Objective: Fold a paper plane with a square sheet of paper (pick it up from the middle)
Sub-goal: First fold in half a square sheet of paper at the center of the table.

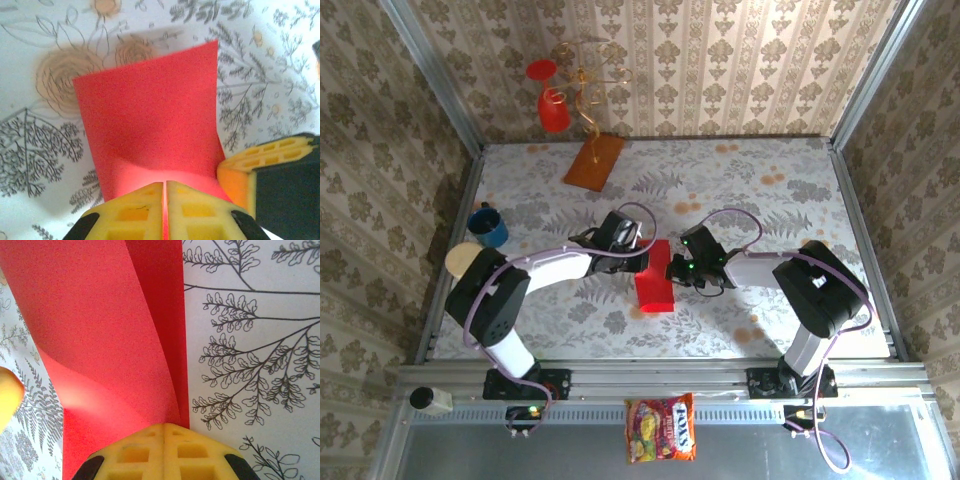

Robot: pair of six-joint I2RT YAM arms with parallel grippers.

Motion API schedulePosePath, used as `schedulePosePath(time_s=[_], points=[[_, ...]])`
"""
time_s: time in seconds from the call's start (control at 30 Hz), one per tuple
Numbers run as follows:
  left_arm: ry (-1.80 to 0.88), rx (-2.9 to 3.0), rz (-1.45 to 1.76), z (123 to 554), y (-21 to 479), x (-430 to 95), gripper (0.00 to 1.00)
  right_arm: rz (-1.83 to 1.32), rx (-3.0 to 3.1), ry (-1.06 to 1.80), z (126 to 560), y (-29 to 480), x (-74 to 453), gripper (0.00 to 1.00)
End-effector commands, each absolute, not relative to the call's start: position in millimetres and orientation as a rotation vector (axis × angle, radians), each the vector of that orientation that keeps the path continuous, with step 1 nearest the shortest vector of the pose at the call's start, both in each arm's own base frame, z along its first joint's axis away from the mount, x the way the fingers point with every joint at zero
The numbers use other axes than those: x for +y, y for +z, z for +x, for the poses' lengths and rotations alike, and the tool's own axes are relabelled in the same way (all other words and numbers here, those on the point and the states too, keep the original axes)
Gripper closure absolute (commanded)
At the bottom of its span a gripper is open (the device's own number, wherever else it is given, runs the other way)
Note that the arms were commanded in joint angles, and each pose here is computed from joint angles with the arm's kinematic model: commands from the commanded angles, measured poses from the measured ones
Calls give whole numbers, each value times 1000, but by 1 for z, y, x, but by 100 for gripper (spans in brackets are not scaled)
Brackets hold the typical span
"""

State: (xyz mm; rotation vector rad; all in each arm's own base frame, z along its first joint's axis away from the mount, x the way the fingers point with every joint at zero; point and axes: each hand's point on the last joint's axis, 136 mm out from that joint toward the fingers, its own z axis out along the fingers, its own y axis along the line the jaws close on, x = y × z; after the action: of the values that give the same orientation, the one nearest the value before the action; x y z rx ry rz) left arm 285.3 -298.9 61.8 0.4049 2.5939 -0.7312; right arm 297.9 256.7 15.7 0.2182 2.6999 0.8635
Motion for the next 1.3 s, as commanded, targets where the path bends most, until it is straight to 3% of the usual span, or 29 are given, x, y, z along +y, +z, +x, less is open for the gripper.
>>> schedulePosePath(time_s=[0.0,0.43,0.83,1.27], points=[[-722,2604,428,293,58,-298,91,254,2803,780,278,-12,245,100],[-669,2676,352,294,11,-282,94,254,2809,779,276,-15,244,100],[-721,2553,396,316,68,-295,93,257,2812,774,275,-17,243,100],[-680,2628,336,330,23,-283,95,261,2819,767,273,-21,241,100]])
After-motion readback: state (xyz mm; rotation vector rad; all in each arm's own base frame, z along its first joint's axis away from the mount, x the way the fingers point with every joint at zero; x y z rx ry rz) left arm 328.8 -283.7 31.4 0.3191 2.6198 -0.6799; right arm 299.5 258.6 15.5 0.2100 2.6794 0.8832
